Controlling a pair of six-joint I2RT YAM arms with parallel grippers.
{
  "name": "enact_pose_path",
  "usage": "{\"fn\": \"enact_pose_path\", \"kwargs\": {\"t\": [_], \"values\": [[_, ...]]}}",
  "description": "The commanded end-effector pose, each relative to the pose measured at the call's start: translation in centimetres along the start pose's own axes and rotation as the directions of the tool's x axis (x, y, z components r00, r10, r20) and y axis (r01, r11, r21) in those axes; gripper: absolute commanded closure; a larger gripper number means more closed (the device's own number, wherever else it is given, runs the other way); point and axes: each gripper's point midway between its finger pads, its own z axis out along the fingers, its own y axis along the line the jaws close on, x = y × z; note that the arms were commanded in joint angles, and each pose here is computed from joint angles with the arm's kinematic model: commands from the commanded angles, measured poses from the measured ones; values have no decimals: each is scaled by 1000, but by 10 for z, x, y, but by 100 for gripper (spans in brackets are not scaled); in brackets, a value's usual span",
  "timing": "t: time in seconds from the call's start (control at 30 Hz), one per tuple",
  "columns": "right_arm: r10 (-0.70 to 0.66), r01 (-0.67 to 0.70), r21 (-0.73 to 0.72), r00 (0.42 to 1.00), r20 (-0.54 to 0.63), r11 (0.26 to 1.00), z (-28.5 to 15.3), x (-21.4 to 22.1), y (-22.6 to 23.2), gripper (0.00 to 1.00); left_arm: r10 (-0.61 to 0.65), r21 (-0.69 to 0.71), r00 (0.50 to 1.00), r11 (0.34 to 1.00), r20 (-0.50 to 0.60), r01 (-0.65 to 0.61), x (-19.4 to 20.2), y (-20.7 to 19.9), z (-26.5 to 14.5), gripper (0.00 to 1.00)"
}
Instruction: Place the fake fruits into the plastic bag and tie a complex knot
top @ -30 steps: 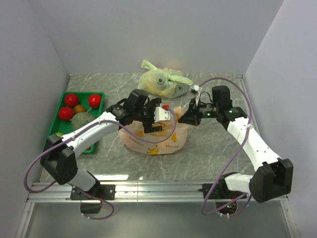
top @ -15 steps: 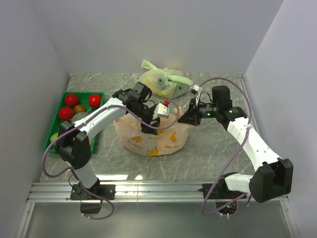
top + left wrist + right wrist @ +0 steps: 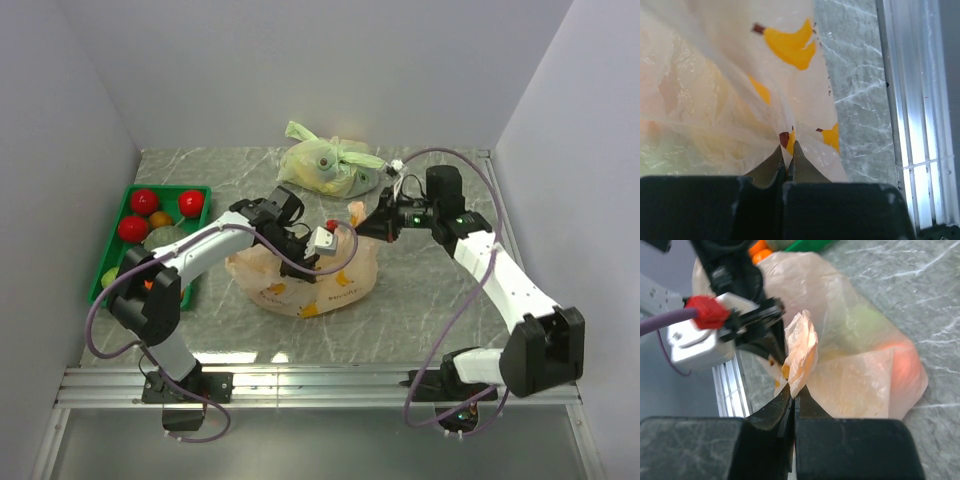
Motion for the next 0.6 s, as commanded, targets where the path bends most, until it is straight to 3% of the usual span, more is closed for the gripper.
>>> {"fn": "enact_pose_path", "kwargs": {"t": [0.0,0.07,0.17,0.2,0.27,0.3,0.47,0.5,0.57], "values": [[28,-30,21,995,96,999,15,-36,-23,100,2,46,996,999,84,-6,-11,-10,-10,99],[39,-40,4,993,114,999,20,-44,-25,95,-30,33,992,999,122,26,-17,-1,-18,99],[77,-78,1,990,116,997,18,-38,-23,62,-70,20,986,997,151,68,-21,15,-30,99],[75,-77,14,989,131,997,12,-32,-21,42,-91,31,984,996,150,88,-19,15,-33,100],[102,-106,29,988,115,994,7,-22,-20,39,-95,29,981,995,168,92,-23,23,-38,100],[113,-118,33,987,114,992,3,-14,-19,25,-91,25,981,996,172,88,-25,25,-39,100],[132,-134,11,983,132,991,-5,-4,-8,22,-100,29,977,995,187,97,-27,28,-37,100],[139,-143,20,982,130,990,-4,2,-10,10,-100,35,977,995,189,96,-28,27,-37,99],[118,-128,60,982,149,990,-2,3,-20,6,-107,43,976,994,188,100,-27,27,-36,100]]}}
